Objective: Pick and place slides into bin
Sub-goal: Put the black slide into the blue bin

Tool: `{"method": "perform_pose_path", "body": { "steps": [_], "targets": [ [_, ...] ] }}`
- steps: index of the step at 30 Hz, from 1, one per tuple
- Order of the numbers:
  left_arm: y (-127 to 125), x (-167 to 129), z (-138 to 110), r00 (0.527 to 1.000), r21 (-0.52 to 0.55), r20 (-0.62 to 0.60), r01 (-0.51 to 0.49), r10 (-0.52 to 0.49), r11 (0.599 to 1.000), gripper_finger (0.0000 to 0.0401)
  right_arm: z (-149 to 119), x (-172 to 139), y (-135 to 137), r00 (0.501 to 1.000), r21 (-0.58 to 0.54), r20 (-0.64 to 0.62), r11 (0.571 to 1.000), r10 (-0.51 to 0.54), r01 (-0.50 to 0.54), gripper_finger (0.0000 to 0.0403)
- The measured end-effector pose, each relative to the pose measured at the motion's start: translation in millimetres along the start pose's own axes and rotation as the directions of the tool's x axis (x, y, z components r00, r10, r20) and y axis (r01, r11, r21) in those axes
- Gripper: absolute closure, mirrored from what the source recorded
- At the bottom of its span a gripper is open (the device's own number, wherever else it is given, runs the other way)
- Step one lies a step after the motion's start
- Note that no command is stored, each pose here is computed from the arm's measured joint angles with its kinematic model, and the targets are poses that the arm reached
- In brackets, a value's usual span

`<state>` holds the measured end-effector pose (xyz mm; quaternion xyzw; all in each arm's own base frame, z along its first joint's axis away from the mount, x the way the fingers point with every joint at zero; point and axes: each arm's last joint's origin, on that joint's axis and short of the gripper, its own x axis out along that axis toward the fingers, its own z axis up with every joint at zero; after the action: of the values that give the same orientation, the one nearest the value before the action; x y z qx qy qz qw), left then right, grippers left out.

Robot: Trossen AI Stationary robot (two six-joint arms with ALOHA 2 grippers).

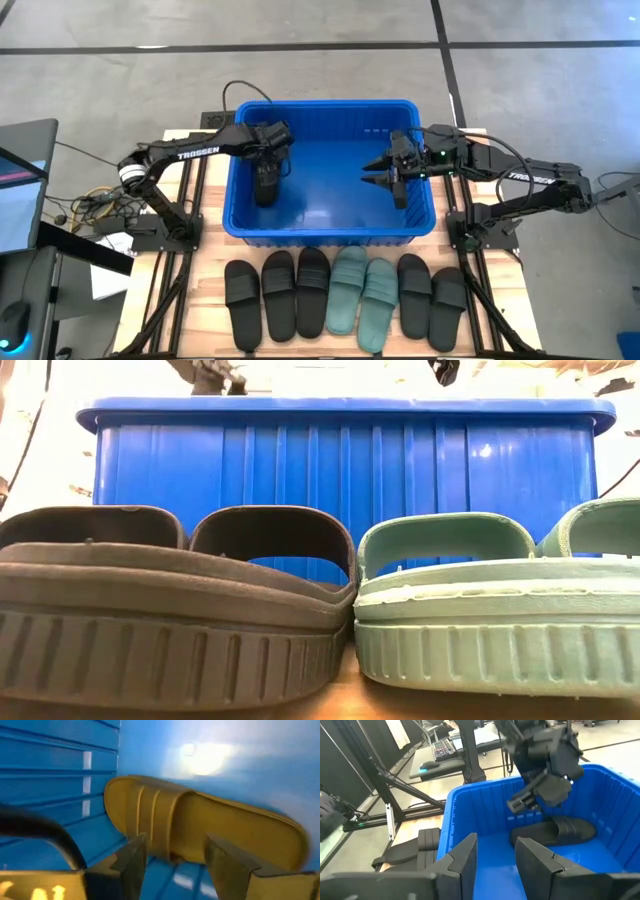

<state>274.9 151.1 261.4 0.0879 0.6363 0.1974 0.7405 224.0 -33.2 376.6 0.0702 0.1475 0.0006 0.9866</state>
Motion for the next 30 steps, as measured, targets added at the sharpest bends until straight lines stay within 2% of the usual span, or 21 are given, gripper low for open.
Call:
{"method": "perform_pose_path", "body": {
  "steps": [6,10,13,21,30],
  "targets": [
    [10,-57,15,0.990,-0.058,0.087,0.117,-0.112,0.991,0.0220,0,0,0,1.000,-0.010,0.000,1.000,0.000,0.000,0.0283],
    [14,-102,25,0.957,-0.070,0.216,0.212,-0.193,0.975,0.0220,0,0,0,1.000,-0.016,0.000,1.000,0.000,0.000,0.0283],
    [11,-134,28,0.932,-0.053,0.288,0.245,-0.220,0.968,0.0220,0,0,0,1.000,-0.017,-0.001,1.000,0.016,-0.016,0.0283],
    [-20,-207,6,0.891,-0.018,0.354,0.311,-0.285,0.950,0.0220,-2,1,7,0.995,-0.028,-0.023,0.994,0.100,-0.101,0.0283],
    [-68,-254,-24,0.843,-0.045,0.439,0.367,-0.312,0.929,0.0220,-3,1,10,0.993,-0.102,-0.029,0.988,0.113,-0.115,0.0283]
  ]
}}
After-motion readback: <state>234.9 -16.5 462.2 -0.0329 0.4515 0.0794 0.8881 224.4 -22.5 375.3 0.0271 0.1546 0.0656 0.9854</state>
